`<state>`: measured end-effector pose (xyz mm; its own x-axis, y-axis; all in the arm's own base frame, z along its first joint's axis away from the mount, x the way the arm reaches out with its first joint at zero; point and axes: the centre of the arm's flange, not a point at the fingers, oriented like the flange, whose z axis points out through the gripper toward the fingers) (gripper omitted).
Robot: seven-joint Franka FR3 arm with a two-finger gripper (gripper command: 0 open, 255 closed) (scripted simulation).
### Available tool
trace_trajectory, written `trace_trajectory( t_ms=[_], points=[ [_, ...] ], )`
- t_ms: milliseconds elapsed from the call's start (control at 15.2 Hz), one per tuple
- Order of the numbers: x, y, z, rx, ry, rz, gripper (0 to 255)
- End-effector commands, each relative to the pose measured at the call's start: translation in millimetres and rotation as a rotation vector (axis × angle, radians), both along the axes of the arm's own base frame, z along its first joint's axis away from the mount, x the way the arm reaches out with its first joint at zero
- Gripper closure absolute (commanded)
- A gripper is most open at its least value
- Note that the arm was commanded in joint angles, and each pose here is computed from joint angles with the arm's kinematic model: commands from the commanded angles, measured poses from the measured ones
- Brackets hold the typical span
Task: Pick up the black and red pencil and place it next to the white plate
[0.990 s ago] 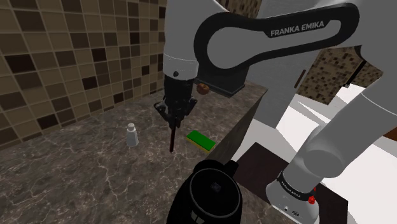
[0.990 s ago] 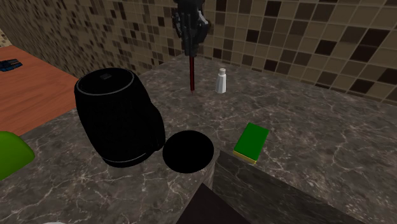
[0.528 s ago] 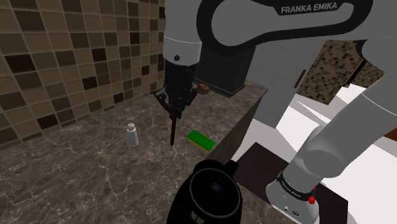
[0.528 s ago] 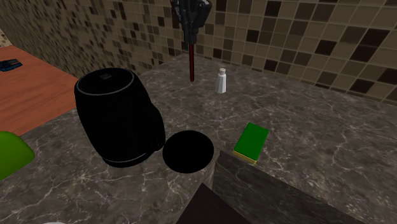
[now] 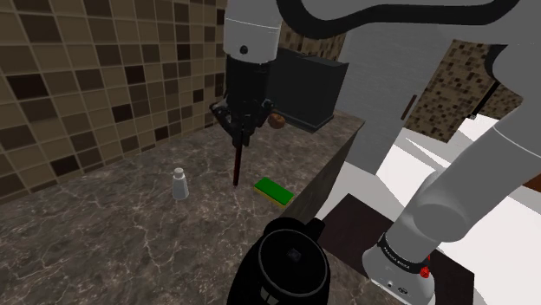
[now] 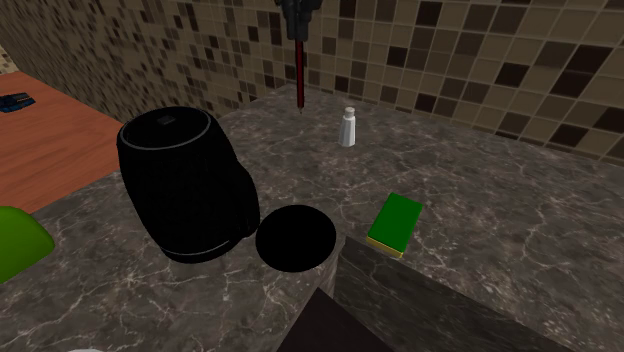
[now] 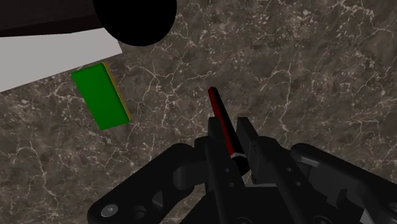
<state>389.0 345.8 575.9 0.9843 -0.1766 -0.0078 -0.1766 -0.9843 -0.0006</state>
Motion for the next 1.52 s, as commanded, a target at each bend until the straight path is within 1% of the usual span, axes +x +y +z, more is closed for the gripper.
trace_trajectory(
  t_ms=[0,594,660,1452],
  points=[
    [0,-1,11,0.000,0.000,0.000,255],
    [0,-1,58,0.000,0.000,0.000,255],
    [0,-1,60,0.000,0.000,0.000,255],
    [-156,24,61,0.000,0.000,0.000,255]
  ],
)
